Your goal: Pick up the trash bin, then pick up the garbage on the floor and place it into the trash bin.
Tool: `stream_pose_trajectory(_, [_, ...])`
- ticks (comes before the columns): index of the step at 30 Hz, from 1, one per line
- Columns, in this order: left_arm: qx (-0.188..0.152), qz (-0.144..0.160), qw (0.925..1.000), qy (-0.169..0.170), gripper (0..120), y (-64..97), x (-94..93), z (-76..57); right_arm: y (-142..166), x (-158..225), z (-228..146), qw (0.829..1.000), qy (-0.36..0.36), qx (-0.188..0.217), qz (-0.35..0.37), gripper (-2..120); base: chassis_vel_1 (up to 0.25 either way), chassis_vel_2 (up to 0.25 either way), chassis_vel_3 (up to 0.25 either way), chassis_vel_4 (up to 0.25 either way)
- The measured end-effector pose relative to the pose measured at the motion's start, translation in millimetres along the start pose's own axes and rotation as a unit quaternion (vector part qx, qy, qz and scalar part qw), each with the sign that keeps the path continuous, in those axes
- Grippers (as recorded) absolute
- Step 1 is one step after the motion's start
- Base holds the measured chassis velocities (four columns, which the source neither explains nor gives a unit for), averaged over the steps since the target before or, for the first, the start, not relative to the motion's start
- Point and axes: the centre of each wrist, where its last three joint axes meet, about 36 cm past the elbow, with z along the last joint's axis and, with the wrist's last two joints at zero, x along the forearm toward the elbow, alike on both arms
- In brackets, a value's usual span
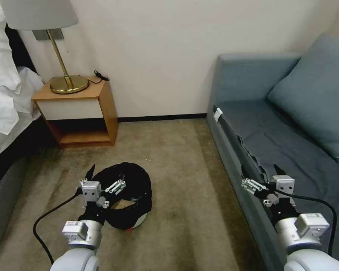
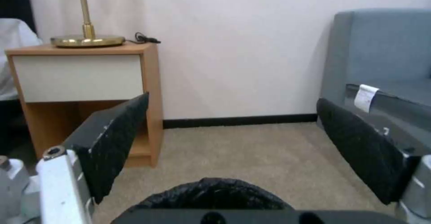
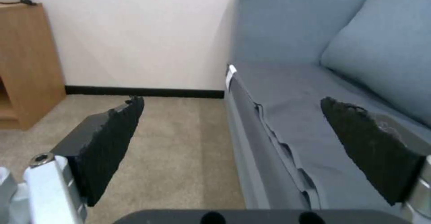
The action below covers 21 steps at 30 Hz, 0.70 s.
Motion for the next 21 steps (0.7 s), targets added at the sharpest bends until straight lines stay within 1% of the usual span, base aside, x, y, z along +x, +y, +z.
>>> stream_pose_trajectory(5, [0.001,-0.002,1.0000,0.003,100,-1.0,-1.0,0.9,-1.9,-0.1,1.8,1.000,-0.001,0.007,-0.001,100,0.000,0.000,0.000,0.000])
stream_pose_trajectory(21, [0.002,-0.003,1.0000,0.005,100,-1.0,-1.4,1.5,-2.2,-0.1,1.8,1.000,-0.001,0.008,0.000,100,0.000,0.000,0.000,0.000])
